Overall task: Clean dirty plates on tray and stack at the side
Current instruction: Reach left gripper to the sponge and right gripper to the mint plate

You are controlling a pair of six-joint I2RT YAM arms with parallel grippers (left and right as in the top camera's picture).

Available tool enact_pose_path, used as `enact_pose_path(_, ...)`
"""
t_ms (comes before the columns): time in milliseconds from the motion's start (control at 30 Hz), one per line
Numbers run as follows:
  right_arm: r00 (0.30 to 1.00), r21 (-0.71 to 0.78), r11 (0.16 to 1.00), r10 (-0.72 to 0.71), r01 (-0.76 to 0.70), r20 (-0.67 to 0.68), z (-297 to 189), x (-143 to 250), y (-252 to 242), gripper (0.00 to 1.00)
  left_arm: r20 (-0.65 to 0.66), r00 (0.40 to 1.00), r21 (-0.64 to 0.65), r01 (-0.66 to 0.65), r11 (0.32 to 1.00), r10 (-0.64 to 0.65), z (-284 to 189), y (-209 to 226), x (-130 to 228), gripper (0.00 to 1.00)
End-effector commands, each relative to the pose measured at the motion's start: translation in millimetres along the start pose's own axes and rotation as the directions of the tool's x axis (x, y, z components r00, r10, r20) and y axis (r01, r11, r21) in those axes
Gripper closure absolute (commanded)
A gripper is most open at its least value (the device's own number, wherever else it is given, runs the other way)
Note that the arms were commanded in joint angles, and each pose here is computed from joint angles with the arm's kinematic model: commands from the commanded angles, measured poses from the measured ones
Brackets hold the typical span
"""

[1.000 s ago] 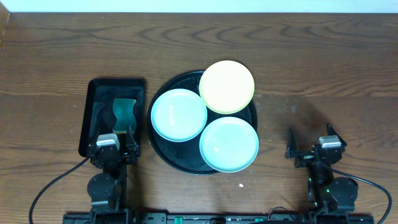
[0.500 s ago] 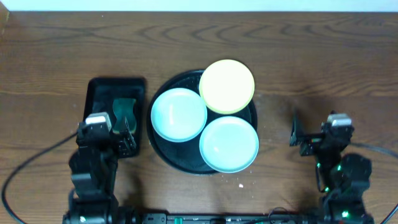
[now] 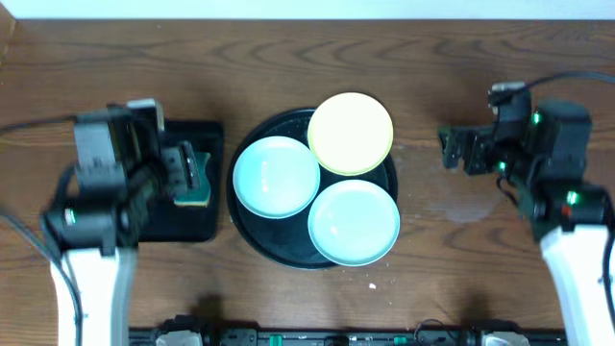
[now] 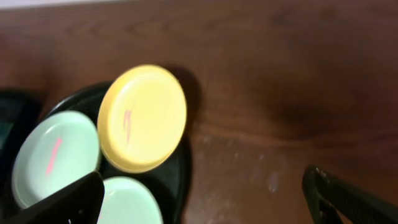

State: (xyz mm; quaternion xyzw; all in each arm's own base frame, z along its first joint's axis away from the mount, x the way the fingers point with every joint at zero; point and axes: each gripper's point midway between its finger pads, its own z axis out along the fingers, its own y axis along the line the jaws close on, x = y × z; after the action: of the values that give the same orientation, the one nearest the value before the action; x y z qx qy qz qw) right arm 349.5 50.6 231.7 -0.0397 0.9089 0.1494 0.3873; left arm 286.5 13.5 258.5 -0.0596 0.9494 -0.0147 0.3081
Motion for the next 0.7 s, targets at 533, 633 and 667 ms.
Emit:
enact_pose_path(533,0.960,-0.204,0.961,0.133,-0.186,-0.248,83,22,98,0.40,-0.154,0.988,-0.003,0.019,1.000,-0.019,45,0,-15,0.24)
enact_pose_path(633,0.937,-0.173,0.964,0.138,-0.202,-0.322,109,50,130,0.47,-0.135,0.982,-0.138,0.114,0.984,-0.133,44,22,-15,0.24)
enact_pose_path(667,0.934,-0.166,0.967,0.129,-0.193,-0.334,115,57,137,0.51,-0.130,0.980,-0.158,0.130,0.979,-0.151,44,26,-15,0.23)
